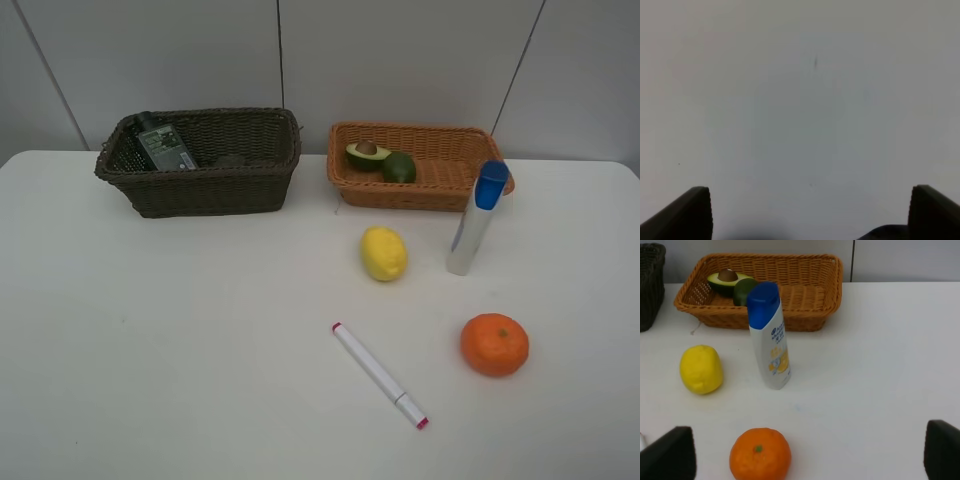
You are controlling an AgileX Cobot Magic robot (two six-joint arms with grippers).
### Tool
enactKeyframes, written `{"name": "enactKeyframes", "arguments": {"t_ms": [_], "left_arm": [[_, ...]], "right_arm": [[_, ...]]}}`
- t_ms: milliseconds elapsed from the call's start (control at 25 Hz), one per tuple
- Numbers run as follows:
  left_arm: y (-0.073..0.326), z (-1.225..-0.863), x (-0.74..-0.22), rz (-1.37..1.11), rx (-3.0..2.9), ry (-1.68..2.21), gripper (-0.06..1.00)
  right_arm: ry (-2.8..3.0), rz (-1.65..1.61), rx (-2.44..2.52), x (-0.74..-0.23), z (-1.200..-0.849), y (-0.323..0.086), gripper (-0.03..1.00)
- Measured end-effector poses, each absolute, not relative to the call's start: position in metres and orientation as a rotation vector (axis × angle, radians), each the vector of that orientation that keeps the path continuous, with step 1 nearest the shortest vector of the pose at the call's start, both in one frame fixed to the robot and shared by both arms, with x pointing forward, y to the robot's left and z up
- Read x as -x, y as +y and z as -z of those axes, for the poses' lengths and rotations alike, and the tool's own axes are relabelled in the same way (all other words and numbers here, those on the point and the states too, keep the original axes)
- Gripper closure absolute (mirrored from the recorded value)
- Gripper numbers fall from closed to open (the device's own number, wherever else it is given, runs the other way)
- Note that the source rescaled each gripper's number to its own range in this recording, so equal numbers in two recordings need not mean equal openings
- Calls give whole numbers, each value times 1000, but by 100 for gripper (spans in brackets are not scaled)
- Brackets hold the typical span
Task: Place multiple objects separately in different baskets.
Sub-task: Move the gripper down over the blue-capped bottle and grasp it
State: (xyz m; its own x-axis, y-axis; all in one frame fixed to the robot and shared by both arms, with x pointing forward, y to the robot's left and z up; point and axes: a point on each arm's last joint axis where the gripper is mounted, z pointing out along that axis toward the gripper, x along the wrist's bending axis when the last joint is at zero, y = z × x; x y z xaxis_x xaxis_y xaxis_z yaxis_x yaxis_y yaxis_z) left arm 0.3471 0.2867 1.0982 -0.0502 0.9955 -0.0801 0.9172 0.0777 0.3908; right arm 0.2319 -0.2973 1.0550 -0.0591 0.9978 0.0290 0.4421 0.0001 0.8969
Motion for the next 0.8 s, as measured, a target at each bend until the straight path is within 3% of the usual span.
{"name": "enactKeyframes", "arguments": {"t_ms": [320,800], "left_arm": [[298,-1079,-258,-662,-1873,1604,-5],[295,-1048,-227,-777,-1776,1355,-6]], "right_arm": [[1584,-1016,-1520,-232,-1055,-297,-3],[1584,-1016,-1520,-232,-1055,-297,-3]]}}
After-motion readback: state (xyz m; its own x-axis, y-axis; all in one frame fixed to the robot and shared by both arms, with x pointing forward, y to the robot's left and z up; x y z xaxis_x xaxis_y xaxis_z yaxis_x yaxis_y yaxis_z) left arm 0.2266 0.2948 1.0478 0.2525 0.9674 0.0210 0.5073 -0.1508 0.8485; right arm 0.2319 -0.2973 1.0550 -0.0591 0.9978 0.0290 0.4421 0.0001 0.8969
